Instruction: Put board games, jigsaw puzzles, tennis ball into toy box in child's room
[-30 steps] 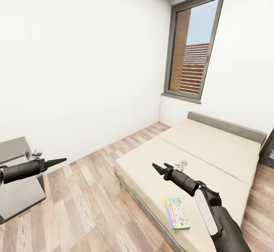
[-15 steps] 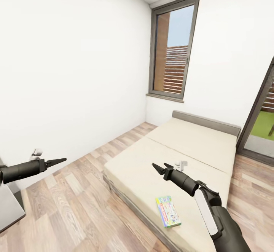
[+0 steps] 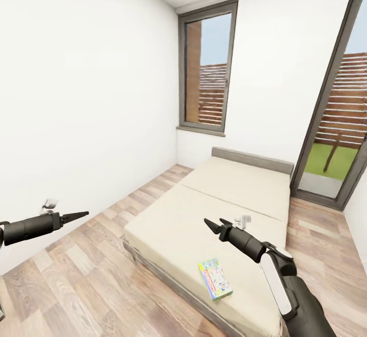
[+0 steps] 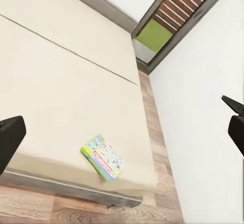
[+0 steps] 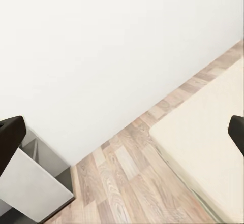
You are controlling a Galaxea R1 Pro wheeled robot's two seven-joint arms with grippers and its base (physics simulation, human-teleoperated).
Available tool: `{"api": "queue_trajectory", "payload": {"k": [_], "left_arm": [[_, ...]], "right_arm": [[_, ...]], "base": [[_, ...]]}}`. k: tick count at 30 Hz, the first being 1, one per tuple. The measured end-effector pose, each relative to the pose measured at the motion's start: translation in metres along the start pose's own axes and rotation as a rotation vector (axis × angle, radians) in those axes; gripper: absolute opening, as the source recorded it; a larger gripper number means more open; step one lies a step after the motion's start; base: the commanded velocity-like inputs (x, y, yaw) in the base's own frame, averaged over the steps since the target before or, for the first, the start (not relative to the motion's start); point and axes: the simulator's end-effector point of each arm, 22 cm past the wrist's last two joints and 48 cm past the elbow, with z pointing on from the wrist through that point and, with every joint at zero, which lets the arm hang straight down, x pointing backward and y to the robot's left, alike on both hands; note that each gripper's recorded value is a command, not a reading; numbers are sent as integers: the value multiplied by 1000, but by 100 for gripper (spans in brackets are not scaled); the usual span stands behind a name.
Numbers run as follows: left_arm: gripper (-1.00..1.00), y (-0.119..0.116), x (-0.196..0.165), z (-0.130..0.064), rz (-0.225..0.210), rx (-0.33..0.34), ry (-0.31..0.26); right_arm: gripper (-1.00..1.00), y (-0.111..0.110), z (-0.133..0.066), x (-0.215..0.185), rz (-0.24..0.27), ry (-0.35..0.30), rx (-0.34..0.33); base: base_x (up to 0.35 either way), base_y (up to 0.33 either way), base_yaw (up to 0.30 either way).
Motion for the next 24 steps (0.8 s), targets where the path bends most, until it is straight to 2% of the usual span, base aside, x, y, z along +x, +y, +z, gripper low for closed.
{"api": "queue_trajectory", "payload": {"k": [9, 17, 24], "left_arm": [[100, -2, -2, -1, 4, 1, -3], [100, -4, -3, -2, 8, 1, -6], [100, -5, -5, -3, 11, 3, -9]], "right_arm": [[100, 1, -1, -3, -1, -5, 0], [100, 2, -2, -5, -3, -10, 0], [100, 3, -3, -8, -2, -17, -3]], "base": [[0, 12, -280], [0, 123, -280], [0, 25, -280]]}}
